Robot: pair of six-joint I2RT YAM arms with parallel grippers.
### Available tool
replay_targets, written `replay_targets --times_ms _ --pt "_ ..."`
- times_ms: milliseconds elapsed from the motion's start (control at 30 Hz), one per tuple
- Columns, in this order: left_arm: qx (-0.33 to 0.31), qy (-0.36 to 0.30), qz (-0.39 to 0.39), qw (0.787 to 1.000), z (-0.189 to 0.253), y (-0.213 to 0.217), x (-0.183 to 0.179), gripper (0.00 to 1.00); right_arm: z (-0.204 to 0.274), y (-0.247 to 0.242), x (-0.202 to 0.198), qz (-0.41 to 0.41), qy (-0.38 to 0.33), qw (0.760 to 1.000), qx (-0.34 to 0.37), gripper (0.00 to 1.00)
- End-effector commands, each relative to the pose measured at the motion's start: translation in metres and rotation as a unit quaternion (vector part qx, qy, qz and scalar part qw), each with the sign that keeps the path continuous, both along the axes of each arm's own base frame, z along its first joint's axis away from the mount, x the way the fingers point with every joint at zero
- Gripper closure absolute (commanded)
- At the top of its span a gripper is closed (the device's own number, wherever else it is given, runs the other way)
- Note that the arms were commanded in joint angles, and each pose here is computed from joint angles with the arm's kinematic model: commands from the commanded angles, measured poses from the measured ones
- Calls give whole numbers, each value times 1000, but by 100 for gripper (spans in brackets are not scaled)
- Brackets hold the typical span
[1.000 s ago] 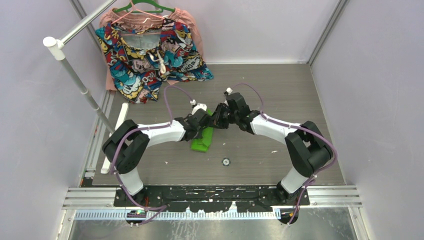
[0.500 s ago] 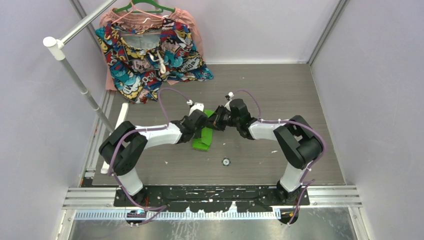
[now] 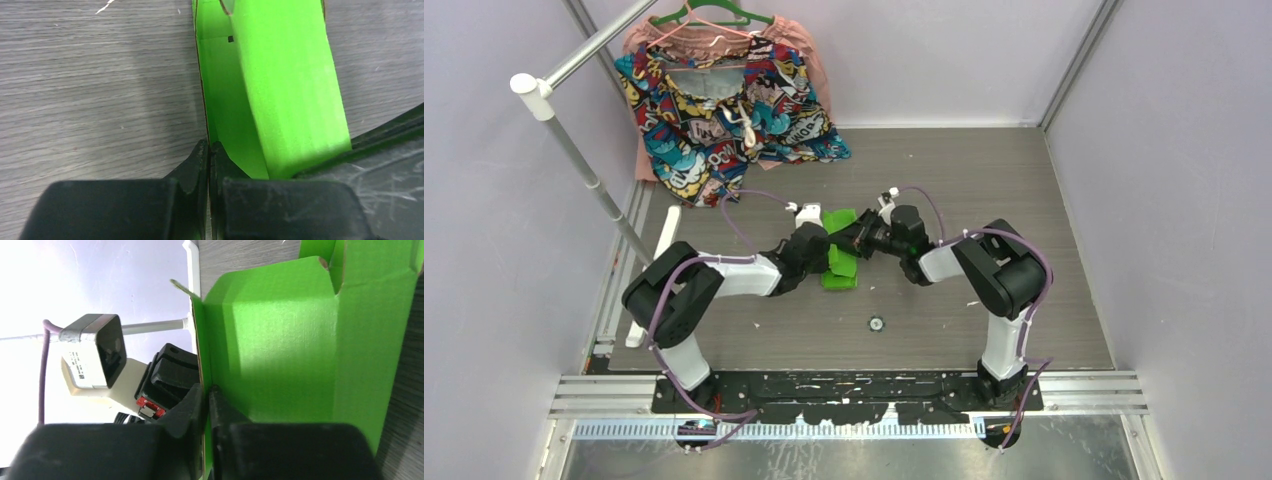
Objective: Fold the paper box
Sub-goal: Fold the paper box at the center of the board.
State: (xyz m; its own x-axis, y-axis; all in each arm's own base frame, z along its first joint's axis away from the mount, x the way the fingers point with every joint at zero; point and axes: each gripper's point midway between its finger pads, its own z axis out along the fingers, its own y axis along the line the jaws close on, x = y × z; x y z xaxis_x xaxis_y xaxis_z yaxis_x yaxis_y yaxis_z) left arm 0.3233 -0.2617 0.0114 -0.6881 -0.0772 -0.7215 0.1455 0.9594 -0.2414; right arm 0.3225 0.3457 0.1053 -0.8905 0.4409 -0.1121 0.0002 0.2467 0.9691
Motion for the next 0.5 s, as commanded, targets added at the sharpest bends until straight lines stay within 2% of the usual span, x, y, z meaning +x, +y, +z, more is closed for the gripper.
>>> replay_targets --times_ms 0,67,133,333,467 --pt "11 191 -99 977 -81 -11 -96 100 13 24 -21 54 -2 998 15 71" --pt "17 196 -98 976 -81 -10 -96 100 2 20 -20 56 2 998 -42 57" --pt "22 197 -94 976 -81 -8 -96 100 -5 12 -21 56 4 993 -100 50" --pt "29 201 -90 975 -84 -6 -96 100 3 -14 -23 46 -11 979 -197 50" --pt "30 205 -89 974 -87 -6 -97 100 17 -31 -20 17 -28 976 -213 50"
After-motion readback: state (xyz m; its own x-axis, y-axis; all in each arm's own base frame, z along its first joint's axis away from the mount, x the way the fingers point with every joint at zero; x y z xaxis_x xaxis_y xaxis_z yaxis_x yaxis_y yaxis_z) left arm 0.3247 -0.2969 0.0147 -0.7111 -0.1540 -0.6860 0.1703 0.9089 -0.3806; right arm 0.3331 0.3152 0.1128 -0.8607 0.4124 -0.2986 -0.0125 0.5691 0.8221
